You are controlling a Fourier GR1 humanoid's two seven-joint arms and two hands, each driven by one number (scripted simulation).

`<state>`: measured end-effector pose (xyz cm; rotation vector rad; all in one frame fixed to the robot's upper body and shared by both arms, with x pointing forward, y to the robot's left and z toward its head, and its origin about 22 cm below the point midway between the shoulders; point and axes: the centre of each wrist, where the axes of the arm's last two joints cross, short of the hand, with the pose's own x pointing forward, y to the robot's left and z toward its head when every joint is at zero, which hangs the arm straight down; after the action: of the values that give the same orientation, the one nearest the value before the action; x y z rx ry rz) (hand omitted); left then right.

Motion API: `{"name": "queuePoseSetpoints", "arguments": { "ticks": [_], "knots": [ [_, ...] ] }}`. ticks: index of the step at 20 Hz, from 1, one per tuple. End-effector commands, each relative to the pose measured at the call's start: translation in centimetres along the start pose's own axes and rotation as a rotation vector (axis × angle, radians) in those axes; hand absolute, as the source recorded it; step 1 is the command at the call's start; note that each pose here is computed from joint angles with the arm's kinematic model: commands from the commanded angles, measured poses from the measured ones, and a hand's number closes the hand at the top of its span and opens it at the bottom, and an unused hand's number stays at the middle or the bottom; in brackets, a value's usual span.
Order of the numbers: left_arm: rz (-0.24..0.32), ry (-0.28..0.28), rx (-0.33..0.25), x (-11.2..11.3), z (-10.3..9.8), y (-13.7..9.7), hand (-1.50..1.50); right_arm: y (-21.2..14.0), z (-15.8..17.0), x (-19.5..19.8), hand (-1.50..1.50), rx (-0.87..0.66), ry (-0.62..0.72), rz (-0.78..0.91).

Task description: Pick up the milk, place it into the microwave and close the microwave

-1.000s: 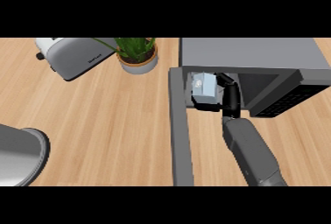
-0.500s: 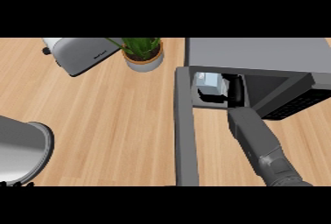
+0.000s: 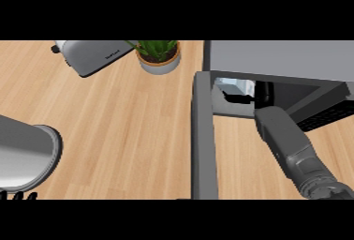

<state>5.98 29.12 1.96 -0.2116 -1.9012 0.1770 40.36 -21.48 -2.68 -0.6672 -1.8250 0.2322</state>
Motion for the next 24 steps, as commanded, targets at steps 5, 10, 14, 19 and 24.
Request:
{"name": "queuePoseSetpoints", "arguments": {
  "ticks": [5,10,14,19,24],
  "knots": [
    [0.001,0.008,-0.011,-0.2,0.2,0.8,-1.5,0.0,-1.8,1.6,1.5,-0.106,-0.044,-0.013],
    [-0.007,0.009,-0.015,-0.9,-0.9,0.3,-1.5,-0.7,-3.9,3.2,1.5,-0.176,-0.119,0.008],
    [0.007,0.003,-0.016,-1.1,-0.9,0.2,-1.5,-2.2,-4.1,2.2,1.5,-0.261,-0.115,0.153],
    [0.02,0.009,-0.029,-1.5,-0.8,0.3,-1.5,-2.2,-4.9,3.0,1.5,-0.339,-0.095,0.194],
    [0.003,0.004,-0.042,-1.1,-1.8,0.4,-1.5,-1.9,-4.7,3.1,1.5,-0.334,-0.11,0.196]
  ]
}}
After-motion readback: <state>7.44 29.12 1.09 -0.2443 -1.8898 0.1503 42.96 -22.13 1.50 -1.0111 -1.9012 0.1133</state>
